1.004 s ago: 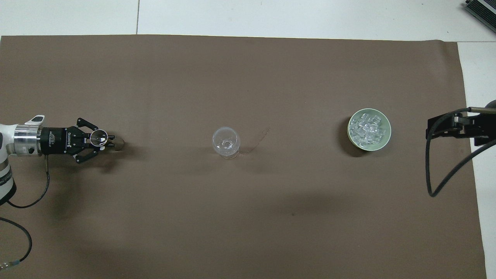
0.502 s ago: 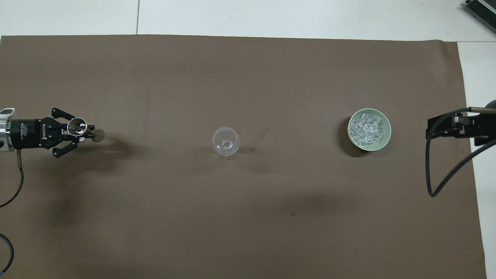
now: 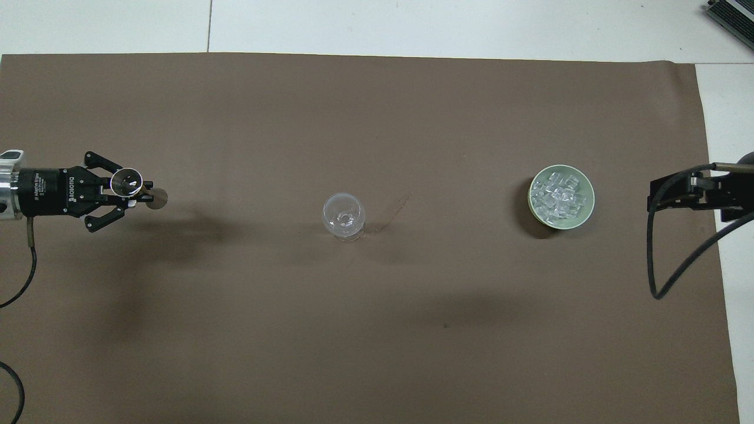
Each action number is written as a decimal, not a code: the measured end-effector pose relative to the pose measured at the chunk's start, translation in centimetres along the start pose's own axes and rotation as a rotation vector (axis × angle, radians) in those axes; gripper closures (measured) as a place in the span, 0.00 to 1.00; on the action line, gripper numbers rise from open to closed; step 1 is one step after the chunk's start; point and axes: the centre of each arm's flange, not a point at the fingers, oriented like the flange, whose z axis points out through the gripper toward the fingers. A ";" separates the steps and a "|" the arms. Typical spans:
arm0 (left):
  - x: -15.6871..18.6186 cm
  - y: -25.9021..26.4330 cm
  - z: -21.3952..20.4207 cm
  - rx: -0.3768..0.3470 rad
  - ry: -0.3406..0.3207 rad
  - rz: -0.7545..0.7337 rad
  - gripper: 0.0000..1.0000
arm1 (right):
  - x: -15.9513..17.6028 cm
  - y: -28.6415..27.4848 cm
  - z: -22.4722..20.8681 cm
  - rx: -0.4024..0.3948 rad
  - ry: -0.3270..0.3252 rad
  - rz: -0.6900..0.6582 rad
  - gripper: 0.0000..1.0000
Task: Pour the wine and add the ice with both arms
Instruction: 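Lift the shot cup with the left gripper toward the clear cup, then tilt the shot cup over the clear cup with the left gripper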
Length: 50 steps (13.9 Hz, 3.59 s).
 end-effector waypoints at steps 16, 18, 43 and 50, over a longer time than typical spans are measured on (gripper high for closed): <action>-16.5 -1.5 11.9 0.053 0.089 0.027 0.78 | 0.0 0.0 0.0 0.000 0.000 0.000 0.00; -17.9 -2.2 14.0 0.047 0.109 0.028 0.78 | 0.0 0.0 0.0 0.000 0.000 0.000 0.00; -23.5 -5.2 23.5 0.015 0.426 0.196 0.78 | 0.0 0.0 0.0 0.000 0.000 0.000 0.00; -24.5 -6.2 24.8 0.046 0.524 0.296 0.78 | 0.0 0.0 0.0 0.000 0.000 0.000 0.00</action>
